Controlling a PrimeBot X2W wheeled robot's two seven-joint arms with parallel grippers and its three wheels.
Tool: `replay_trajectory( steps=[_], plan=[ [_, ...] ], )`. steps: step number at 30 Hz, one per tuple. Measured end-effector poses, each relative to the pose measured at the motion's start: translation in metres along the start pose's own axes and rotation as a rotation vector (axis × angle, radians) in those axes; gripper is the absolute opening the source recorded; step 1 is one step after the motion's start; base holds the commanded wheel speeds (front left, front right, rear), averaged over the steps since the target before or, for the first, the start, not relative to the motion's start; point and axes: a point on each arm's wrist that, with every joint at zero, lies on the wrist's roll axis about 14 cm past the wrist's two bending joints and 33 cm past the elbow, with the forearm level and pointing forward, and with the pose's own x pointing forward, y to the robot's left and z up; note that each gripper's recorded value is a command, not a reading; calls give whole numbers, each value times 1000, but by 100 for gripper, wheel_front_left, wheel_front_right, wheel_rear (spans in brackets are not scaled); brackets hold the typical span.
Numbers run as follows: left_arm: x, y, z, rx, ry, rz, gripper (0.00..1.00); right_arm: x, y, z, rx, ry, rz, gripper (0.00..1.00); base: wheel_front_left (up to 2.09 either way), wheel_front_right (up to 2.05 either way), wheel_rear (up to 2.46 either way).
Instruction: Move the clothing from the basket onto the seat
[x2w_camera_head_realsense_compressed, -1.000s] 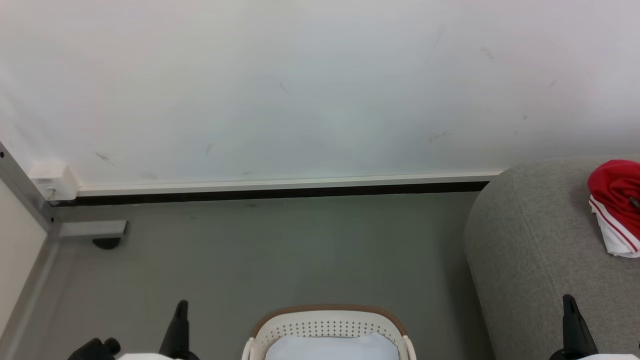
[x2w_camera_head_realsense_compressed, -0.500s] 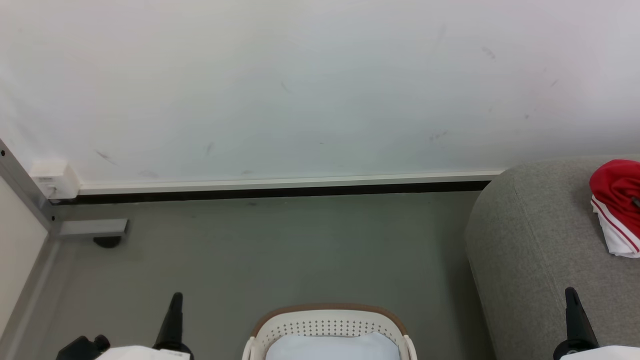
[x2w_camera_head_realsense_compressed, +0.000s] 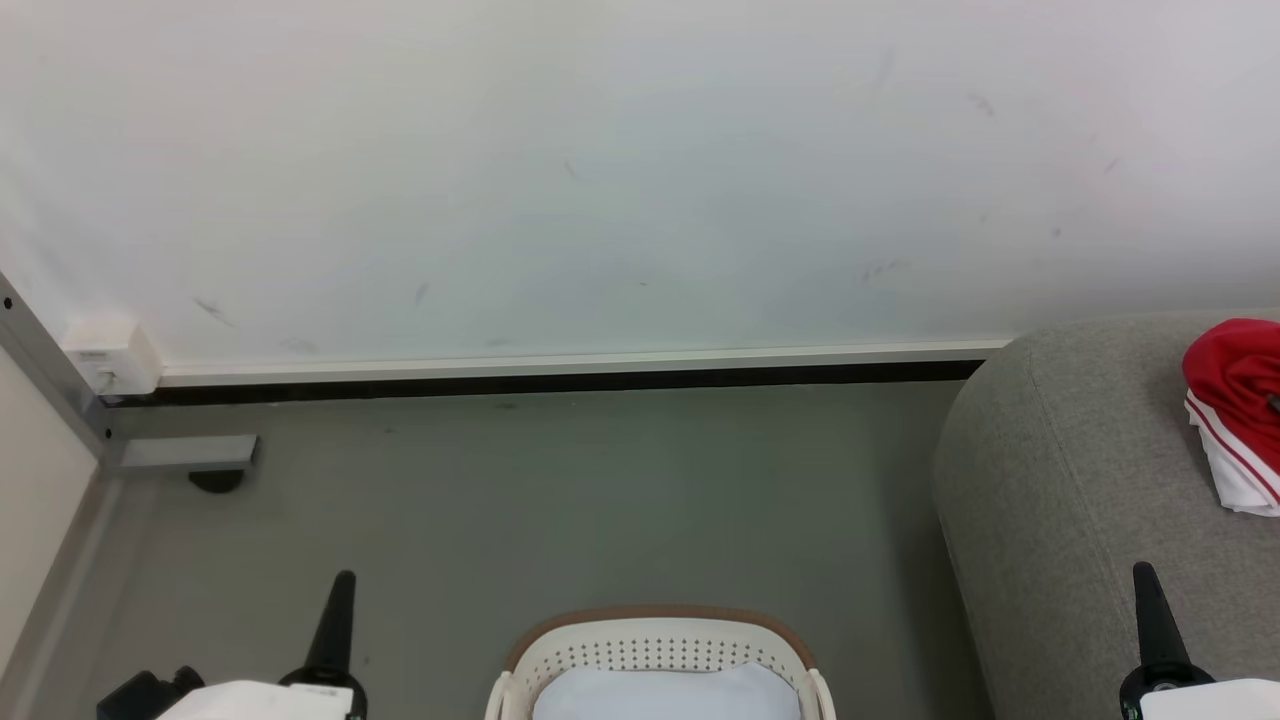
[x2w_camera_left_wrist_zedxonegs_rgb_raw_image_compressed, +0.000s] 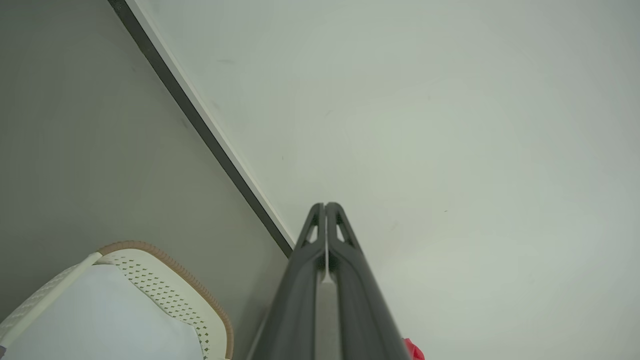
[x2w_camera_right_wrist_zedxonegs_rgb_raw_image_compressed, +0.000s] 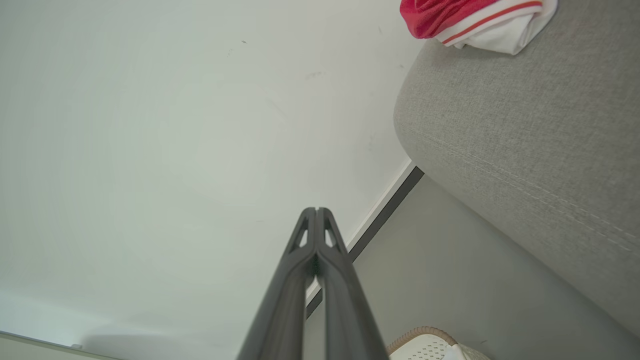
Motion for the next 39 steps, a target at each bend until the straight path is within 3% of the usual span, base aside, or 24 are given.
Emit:
replay_trajectory(
  steps=[39],
  plan=[
    [7,-14,18,-315,-7,-64,0,10,18,4,326,25,61,0,0,0,0]
  ],
)
